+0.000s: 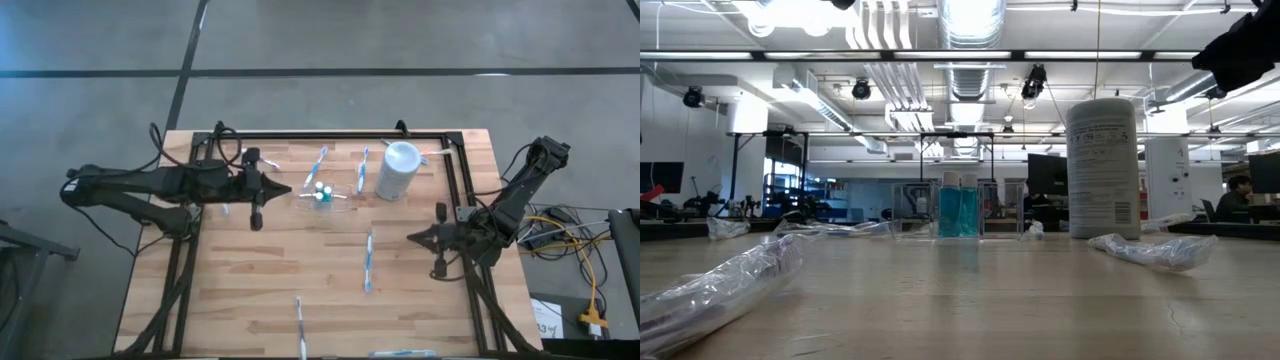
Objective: Pick & Place toothbrushing station
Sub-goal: Put the mouthwash into the transparent organizer
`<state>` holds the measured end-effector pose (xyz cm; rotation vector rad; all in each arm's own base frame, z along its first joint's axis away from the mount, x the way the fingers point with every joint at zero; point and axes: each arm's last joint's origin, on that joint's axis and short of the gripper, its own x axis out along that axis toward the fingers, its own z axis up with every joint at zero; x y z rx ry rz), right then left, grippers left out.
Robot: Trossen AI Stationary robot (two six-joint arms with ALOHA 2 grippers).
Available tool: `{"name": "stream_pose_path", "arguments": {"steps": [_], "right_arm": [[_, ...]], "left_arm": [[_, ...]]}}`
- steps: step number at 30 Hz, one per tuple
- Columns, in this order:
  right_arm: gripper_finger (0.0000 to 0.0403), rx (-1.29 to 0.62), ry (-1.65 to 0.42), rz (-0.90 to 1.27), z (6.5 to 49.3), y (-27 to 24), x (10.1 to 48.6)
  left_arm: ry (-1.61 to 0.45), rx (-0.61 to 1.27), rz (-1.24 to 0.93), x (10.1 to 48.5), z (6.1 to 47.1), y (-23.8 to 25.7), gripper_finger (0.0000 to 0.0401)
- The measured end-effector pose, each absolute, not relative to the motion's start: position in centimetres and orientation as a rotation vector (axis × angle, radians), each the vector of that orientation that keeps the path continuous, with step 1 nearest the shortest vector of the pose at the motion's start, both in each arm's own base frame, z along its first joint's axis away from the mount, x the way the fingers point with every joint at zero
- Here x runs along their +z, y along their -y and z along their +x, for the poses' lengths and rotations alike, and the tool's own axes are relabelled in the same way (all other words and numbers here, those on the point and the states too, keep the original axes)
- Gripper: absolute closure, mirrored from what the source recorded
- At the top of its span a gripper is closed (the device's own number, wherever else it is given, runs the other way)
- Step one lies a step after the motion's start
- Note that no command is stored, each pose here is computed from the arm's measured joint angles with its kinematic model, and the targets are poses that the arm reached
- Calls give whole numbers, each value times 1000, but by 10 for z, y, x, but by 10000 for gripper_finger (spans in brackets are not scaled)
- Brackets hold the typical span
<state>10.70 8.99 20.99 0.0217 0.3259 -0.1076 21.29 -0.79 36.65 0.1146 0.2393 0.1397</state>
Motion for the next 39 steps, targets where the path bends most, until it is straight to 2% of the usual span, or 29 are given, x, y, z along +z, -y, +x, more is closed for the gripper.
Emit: {"name": "stream_pose_path", "arguments": {"steps": [5,9,14,17,22,26,29,32,39], "right_arm": [[394,70,-299,46,111,-99,218],[394,77,-261,128,113,-101,230],[394,49,-295,205,112,-100,226],[394,73,-327,219,111,-100,224],[394,97,-312,216,111,-101,232],[394,82,-281,147,112,-101,241],[394,12,-231,62,113,-99,251],[394,-68,-175,67,113,-97,268],[394,-99,-101,127,112,-94,304]], "left_arm": [[-285,109,73,351,238,10,398],[-365,55,61,333,261,12,398],[-395,55,107,331,273,0,398],[-397,70,111,336,271,-22,398],[-232,18,63,358,256,-71,398],[-201,76,73,361,245,-103,398],[-160,160,115,367,236,-125,398],[-125,223,152,371,227,-141,398],[-131,196,228,372,223,-163,398]]}}
